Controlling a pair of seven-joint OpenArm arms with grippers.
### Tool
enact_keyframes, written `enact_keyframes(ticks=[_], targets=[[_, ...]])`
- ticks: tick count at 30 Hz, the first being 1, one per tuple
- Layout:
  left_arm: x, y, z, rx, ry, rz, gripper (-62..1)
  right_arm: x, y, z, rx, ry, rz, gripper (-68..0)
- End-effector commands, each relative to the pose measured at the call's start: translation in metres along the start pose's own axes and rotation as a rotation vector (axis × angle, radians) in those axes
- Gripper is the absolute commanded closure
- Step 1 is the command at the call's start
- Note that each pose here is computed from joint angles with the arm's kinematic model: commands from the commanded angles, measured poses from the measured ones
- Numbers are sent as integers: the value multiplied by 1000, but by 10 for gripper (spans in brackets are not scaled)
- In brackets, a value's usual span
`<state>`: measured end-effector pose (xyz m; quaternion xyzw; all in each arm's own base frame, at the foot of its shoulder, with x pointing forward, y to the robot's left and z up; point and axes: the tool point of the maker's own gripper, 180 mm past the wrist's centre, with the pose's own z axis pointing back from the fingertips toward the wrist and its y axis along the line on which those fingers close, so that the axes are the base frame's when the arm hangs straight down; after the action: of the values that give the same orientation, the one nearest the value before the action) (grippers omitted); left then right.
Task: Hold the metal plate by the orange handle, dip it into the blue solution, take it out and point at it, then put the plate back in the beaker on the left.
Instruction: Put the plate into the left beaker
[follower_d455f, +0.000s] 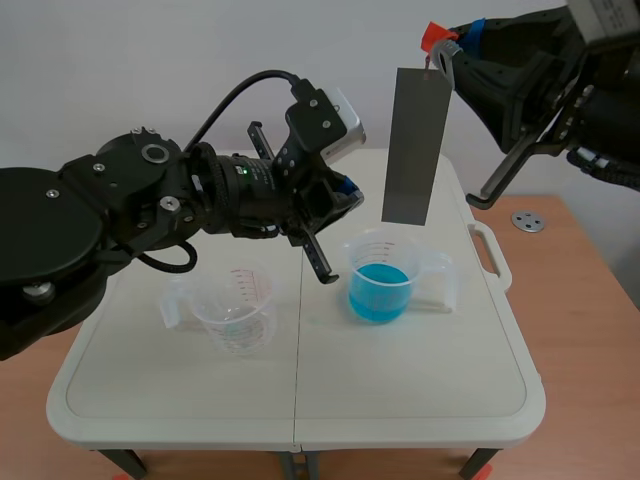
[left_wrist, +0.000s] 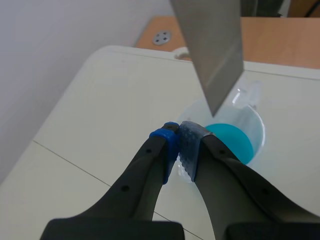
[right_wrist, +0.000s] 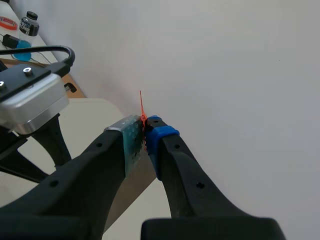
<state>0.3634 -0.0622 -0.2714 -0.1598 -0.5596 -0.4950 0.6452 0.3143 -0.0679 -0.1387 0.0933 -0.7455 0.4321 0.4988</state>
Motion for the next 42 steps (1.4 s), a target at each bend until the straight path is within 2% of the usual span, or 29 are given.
enact_keyframes(ticks=[1,6,10,17,23,31,37,42], targets=[[4,17,7,53,-22,-6,-26,13,-5,-2,-4,-45,13,-13],[-14,34,33,150,4,-4,-26,13,-5,-2,-4,-44,13,-13],[-30,38,62,196,24,6,-26,13,-5,-2,-4,-45,13,-13],[-52,33,119,243,65,68,-26,14,-5,-2,-5,-48,11,-13],[-67,28,165,322,109,106,-26,14,-5,-2,-6,-49,9,-13],[-92,6,219,401,151,178,-26,16,-6,-3,-10,-57,3,-13],[-110,-23,253,430,180,271,-27,19,-8,-3,-14,-69,0,-13],[-127,-50,278,457,254,351,-27,23,-8,-9,-5,-85,7,-13]])
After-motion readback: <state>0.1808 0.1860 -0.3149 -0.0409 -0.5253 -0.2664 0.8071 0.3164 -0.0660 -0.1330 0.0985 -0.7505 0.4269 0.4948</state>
